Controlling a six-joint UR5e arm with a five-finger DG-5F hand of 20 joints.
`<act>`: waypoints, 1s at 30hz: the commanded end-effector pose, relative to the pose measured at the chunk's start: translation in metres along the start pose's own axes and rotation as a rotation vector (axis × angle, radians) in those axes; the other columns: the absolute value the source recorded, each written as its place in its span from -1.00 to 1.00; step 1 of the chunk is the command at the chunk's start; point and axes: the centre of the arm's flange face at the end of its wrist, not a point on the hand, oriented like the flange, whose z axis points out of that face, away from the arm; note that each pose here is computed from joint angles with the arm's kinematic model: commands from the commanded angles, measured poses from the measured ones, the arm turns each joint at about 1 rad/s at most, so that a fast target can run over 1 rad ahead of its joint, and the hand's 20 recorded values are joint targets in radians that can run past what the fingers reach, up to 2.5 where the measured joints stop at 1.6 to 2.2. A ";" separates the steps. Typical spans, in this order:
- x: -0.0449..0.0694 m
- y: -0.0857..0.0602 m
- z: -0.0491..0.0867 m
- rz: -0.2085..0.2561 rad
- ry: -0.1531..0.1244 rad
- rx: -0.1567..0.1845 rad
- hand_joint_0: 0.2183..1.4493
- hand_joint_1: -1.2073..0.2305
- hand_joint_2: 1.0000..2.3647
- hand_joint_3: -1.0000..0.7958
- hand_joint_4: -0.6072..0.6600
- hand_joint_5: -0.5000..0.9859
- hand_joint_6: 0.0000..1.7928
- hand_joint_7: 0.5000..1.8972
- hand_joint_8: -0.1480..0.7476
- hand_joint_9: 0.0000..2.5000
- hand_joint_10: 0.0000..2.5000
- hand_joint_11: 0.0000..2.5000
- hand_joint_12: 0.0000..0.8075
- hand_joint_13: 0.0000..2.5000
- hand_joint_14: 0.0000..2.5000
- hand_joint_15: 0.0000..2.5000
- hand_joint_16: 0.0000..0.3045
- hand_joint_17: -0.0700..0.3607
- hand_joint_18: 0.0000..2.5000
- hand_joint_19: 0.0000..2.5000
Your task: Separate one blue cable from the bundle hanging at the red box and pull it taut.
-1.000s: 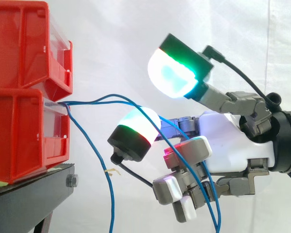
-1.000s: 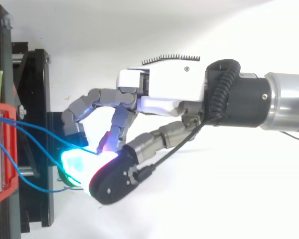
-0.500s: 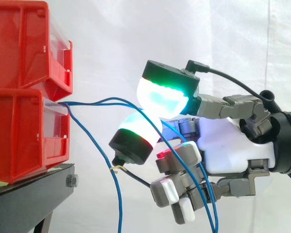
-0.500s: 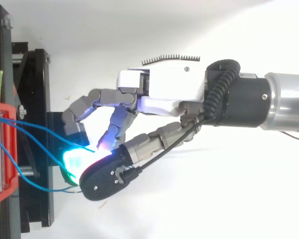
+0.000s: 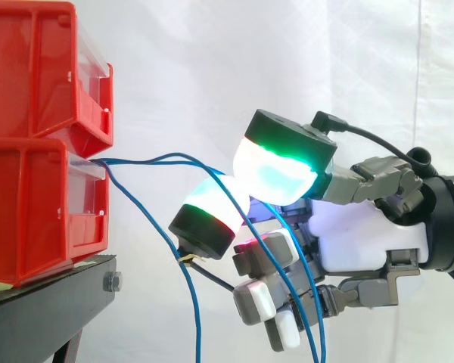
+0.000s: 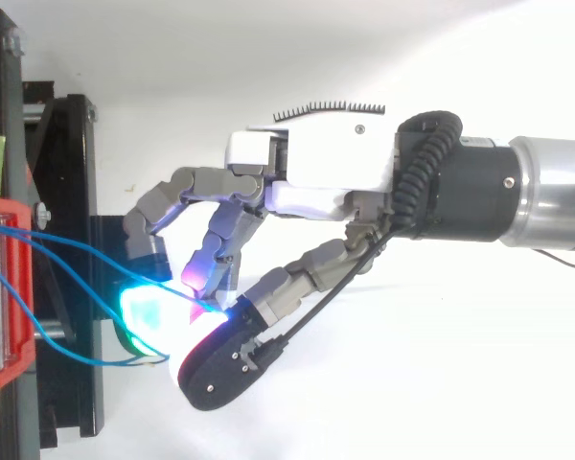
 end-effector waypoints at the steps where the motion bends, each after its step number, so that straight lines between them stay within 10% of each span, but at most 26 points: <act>1: 0.000 0.000 0.000 0.000 0.000 0.001 -0.47 -0.50 -1.00 -0.44 0.11 -0.55 -0.06 -0.13 -0.06 -0.10 -0.97 -0.06 -0.11 -0.23 -0.98 -0.42 -0.69 -0.17 -0.30 -0.47; 14: -0.017 0.005 -0.002 -0.047 -0.026 -0.005 -0.43 0.25 -1.00 -0.44 0.08 -0.50 -0.15 -0.06 -0.06 -0.03 -0.97 -0.09 -0.09 -0.20 -0.98 -0.42 -0.69 -0.19 -0.28 -0.41; 30: -0.028 0.012 -0.008 -0.093 -0.046 0.021 -0.41 -0.16 -0.97 -0.16 0.11 -0.55 -0.09 -0.08 -0.05 -0.09 -0.97 -0.08 -0.08 -0.23 -0.98 -0.41 -0.68 -0.17 -0.29 -0.41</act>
